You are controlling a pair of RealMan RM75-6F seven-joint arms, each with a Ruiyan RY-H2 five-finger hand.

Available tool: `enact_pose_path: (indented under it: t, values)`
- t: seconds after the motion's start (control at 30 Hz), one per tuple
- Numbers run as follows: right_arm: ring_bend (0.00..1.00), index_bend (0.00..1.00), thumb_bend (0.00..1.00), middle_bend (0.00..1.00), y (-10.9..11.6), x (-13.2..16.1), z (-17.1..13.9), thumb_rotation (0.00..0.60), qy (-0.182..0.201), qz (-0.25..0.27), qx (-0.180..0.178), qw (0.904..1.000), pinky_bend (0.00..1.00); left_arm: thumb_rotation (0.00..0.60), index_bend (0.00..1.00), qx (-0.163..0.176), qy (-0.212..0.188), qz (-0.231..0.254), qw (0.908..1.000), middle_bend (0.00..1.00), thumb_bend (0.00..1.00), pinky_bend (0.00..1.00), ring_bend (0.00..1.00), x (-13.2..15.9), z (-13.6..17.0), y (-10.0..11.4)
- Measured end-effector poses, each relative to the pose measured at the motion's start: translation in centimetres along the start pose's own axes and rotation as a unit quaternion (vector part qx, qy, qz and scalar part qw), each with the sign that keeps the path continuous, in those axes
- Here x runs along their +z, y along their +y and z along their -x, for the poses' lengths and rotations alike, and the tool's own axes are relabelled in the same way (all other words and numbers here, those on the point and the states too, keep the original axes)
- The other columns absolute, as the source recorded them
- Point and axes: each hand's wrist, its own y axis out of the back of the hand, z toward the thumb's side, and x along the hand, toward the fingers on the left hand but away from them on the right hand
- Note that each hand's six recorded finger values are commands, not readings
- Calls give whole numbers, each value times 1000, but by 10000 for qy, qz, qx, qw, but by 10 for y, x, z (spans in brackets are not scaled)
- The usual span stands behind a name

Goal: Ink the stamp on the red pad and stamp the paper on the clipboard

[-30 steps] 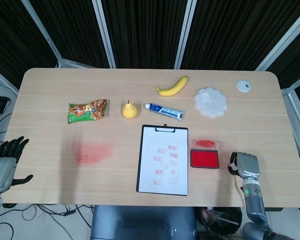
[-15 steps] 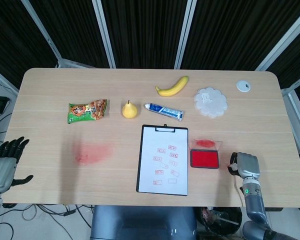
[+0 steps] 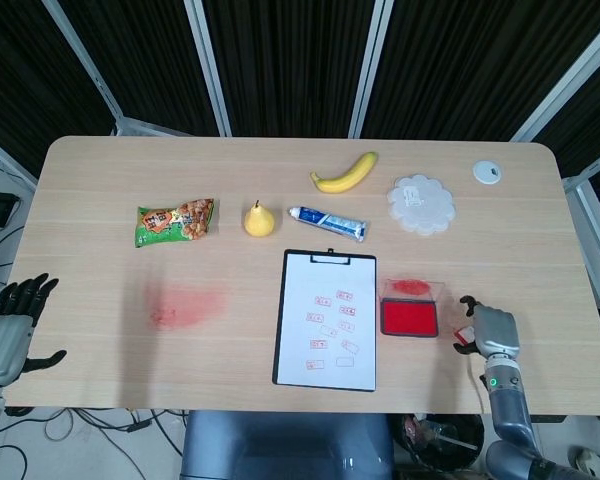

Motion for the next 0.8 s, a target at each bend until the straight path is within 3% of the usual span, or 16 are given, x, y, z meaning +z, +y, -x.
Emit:
enact_pose_path:
  t: [0.1, 0.27, 0.4, 0.47, 0.8]
  values:
    - [726, 63, 107, 249, 4, 3, -3, 600, 38, -18, -65, 10000, 849, 600, 0, 1, -9, 9, 10000, 0, 40, 0, 0, 0, 0, 0]
    - [526, 0, 65, 118, 18, 7, -12, 600, 179, -80, -230, 9995, 702, 600, 0, -2, -44, 25, 10000, 0, 40, 0, 0, 1, 1, 1]
    - [149, 0, 36, 15, 35, 11, -25, 600, 335, -138, -350, 9987, 339, 600, 0, 5, -80, 39, 10000, 0, 40, 0, 0, 1, 1, 2]
    - [26, 0, 27, 0, 45, 11, -34, 600, 457, -243, -467, 9976, 238, 600, 0, 14, -103, 39, 9999, 0, 39, 0, 0, 1, 1, 2]
    - [0, 0, 23, 0, 88, -7, -83, 600, 989, -730, -1384, 9827, 211, 600, 0, -10, -121, -115, 9999, 0, 39, 0, 0, -2, 4, 3]
